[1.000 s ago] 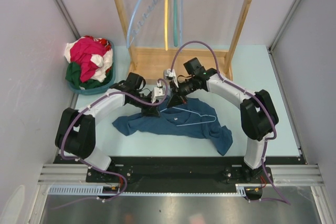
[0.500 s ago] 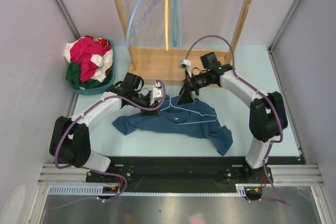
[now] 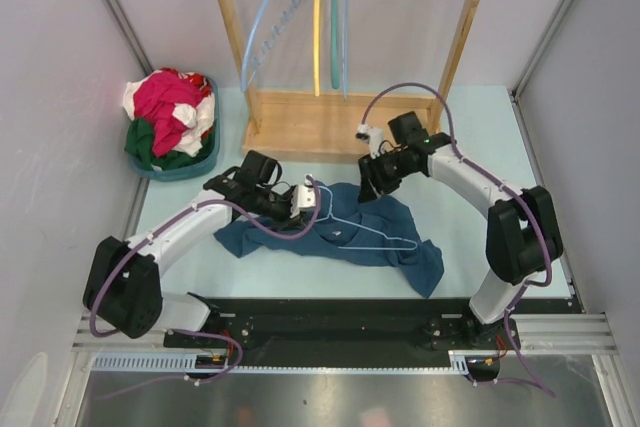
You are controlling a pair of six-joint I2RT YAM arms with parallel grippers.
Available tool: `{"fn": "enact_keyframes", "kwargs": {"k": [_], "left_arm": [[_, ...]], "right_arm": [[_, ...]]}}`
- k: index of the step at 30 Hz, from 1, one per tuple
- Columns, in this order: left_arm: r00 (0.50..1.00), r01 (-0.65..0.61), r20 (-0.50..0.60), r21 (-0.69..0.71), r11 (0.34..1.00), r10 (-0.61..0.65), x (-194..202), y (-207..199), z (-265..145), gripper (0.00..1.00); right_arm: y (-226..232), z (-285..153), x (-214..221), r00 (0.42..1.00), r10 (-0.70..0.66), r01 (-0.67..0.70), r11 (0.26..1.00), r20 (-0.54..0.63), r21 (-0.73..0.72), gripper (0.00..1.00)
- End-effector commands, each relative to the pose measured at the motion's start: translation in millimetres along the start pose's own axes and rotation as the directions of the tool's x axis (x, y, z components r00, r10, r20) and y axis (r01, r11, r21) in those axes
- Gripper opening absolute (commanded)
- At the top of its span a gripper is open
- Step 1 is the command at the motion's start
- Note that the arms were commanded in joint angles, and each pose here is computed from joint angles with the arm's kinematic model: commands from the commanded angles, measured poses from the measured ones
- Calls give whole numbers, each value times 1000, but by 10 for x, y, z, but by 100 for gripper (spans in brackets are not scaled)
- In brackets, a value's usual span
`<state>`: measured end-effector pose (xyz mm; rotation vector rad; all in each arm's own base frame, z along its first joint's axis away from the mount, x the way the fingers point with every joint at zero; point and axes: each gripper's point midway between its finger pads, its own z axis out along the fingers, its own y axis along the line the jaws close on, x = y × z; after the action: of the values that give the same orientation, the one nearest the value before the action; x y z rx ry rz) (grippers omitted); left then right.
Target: Place the t-shirt on the hanger
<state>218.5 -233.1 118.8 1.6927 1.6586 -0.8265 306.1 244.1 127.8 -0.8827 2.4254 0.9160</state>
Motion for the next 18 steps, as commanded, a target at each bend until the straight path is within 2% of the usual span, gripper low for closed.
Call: {"fn": "enact_keyframes", "kwargs": {"k": [1,5,11,17,18], "left_arm": [[996,-73,40,-52,996,75,-156,25,-65,0],[995,-91,36,-60,994,93,-162,-19,-57,0],[995,-91,31,-60,994,93,-167,-51,-61,0],[995,-91,27,-71,993,93,-153,-38,-66,0],[996,-87,26,-71,994,89,-144,-44,-65,0]], "right_arm": [[-4,144,59,999,-15,21,984,-40,174,44],[1,274,115,994,-61,84,963,-95,258,47],[-198,435,293,983,-56,115,927,-172,356,48],[-321,503,399,973,-40,129,912,-228,389,41],[-338,508,428,970,-37,131,911,-240,390,36]]}}
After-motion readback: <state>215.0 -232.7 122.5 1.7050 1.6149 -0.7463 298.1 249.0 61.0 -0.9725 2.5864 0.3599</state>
